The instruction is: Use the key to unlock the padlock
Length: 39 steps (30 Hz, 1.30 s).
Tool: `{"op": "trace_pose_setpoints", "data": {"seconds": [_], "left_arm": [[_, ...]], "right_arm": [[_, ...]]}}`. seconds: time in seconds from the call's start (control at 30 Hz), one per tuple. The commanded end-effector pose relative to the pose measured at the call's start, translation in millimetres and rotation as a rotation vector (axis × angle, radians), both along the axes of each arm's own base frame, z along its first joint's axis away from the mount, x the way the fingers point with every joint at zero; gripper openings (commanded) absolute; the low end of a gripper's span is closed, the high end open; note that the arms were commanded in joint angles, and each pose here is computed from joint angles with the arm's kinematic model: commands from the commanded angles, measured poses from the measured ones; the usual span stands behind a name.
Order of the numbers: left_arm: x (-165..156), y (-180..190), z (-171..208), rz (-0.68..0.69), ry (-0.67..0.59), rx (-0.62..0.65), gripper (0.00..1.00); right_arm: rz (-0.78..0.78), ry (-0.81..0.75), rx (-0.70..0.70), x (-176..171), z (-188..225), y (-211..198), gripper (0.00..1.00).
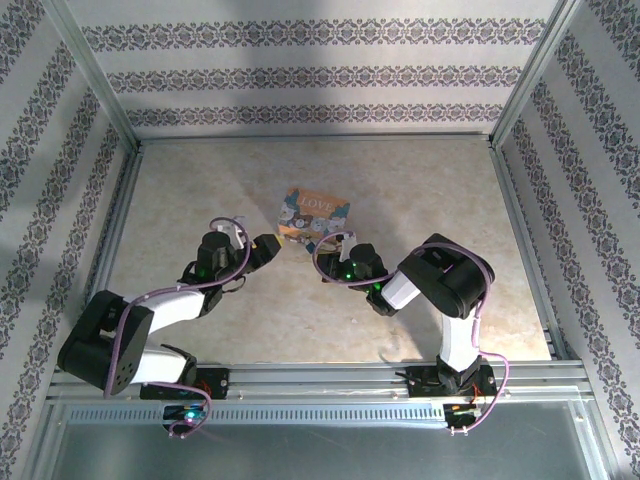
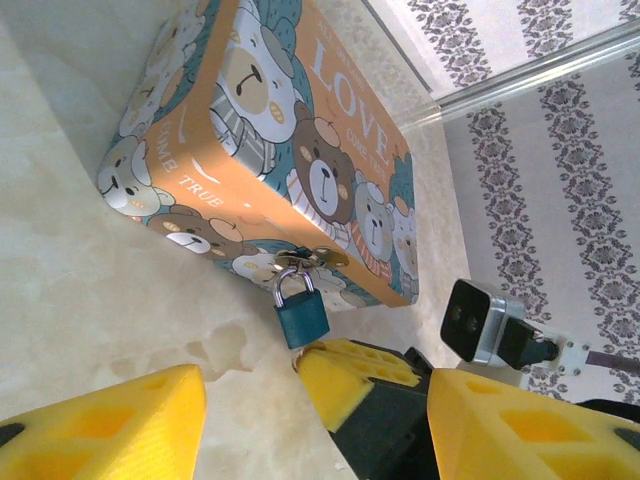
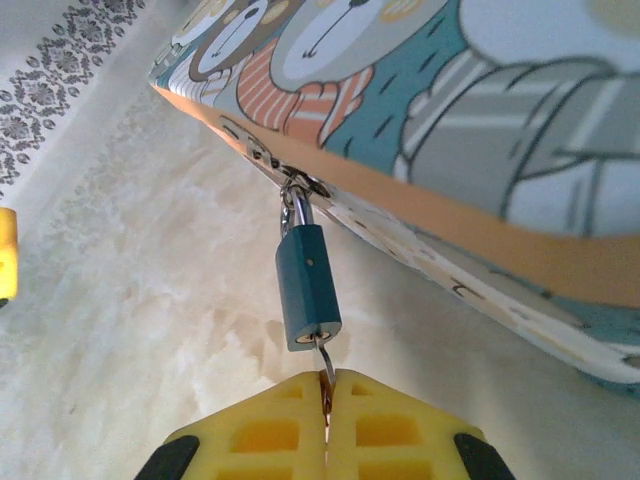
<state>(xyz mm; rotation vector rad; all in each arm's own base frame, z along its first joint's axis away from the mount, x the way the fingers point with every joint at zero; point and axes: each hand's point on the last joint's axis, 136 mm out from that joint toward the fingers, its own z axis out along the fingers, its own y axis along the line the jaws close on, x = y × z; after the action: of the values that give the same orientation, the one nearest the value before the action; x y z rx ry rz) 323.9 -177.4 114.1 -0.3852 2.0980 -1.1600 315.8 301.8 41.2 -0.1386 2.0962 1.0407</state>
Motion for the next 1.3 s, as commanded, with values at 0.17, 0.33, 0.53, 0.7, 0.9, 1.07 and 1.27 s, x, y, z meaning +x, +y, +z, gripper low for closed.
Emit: {"op": "trace_pose_setpoints", "data": {"seconds": [0.17,0.33,0.53,0.7,0.9,1.07,1.27], "left_arm": [[-7.3,4.8,-8.8,0.013,0.061,-0.026,0.60],[-7.0,3.9,-11.7,0.038,0.110,-0.087,0.59],[-2.2,-1.3,-15.3,0.053,0.156,-0.175,0.56],[3.0,-7.0,-16.9,0.050,0.167,-0.239,0.54],[7.1,-13.3,-22.7,0.048,0.191,-0.295,0.52],[11.0,-22.8,-26.3,0.036,0.201,-0.351,0.51],[16.3,-36.8,-33.3,0.021,0.209,-0.423,0.48]], "right_arm": [[-0.018,0.047,0.108,-1.6,25.4,13.6,0.00],[-0.015,0.076,0.116,-3.7,29.6,20.8,0.00],[-0.025,0.123,0.142,-6.0,33.4,25.6,0.00],[-0.028,0.153,0.162,-8.0,38.9,30.0,0.00],[-0.039,0.184,0.166,-9.9,38.7,30.5,0.00],[-0.036,0.206,0.177,-10.8,37.7,33.2,0.00],[-0.032,0.215,0.178,-12.2,37.5,34.4,0.00]]}}
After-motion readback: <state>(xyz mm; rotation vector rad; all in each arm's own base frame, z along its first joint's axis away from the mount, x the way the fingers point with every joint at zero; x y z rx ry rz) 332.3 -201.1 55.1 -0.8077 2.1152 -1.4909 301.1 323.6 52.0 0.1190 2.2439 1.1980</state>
